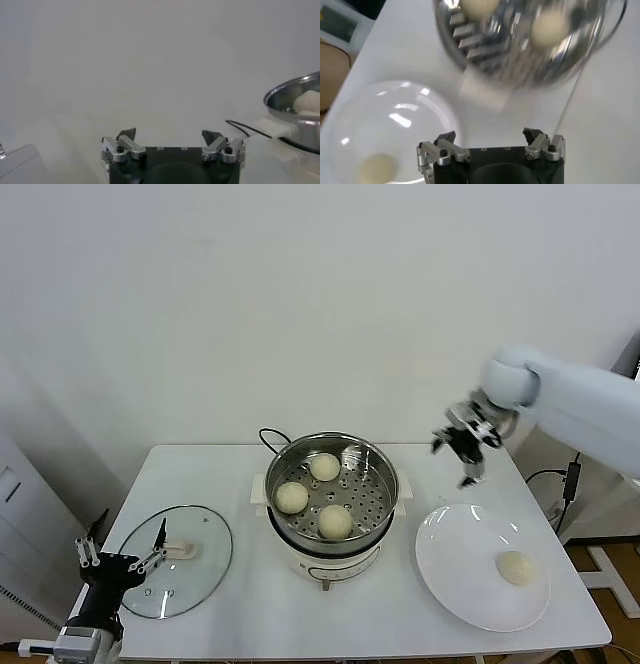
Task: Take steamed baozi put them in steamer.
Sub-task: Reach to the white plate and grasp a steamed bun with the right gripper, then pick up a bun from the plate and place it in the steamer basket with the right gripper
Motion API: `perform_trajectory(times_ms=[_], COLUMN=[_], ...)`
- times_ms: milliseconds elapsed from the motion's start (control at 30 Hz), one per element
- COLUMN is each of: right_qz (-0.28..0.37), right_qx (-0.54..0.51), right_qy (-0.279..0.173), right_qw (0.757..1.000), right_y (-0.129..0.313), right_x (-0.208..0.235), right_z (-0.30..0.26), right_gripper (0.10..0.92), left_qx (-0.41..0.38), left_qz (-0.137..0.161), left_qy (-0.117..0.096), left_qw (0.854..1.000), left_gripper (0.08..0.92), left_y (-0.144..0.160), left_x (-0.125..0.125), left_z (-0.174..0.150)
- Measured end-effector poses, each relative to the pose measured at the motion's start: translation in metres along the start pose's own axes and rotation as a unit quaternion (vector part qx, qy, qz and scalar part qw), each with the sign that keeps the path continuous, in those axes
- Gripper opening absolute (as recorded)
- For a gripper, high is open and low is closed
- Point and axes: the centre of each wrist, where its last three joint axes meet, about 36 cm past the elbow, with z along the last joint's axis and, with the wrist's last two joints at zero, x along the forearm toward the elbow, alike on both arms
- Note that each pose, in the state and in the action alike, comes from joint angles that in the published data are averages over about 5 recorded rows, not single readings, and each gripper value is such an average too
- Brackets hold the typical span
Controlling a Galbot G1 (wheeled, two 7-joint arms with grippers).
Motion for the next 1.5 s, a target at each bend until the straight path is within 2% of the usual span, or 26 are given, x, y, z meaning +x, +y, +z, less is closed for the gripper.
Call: perform_trajectory(times_ms=[200, 433, 933, 1067, 1400, 1500], right_qz=[-0.024, -0.048, -0.065, -0.063, -0.054, -0.047], right_qx=[-0.065, -0.108, -0.145, -0.145, -0.142, -0.139], right_qy=[0.008, 0.018, 0.032, 0.036, 0.026, 0.017], right_qw=[0.998, 0.993, 0.987, 0.987, 0.988, 0.989], right_y=[0.044, 0.084, 0.123, 0.126, 0.119, 0.108], right_x=[-0.05, -0.096, -0.139, -0.143, -0.139, -0.128], right_z=[0.043, 0.066, 0.082, 0.083, 0.075, 0.07], right_gripper=[0.823, 0.823, 0.817, 0.745, 0.467, 0.419], left_qx=[-0.005, -0.006, -0.008, -0.008, -0.009, -0.011], left_qz=[0.002, 0.002, 0.001, 0.001, 0.001, 0.0], left_qy=[0.002, 0.005, 0.009, 0.01, 0.009, 0.009], left_qw=[1.0, 1.0, 1.0, 1.0, 1.0, 1.0], left_gripper=[0.823, 0.823, 0.823, 0.823, 0.823, 0.823], left_y=[-0.001, -0.002, -0.001, -0.001, -0.002, -0.001], left_x=[0.0, 0.001, 0.002, 0.003, 0.003, 0.003], left_z=[0.0, 0.0, 0.001, 0.002, 0.002, 0.002])
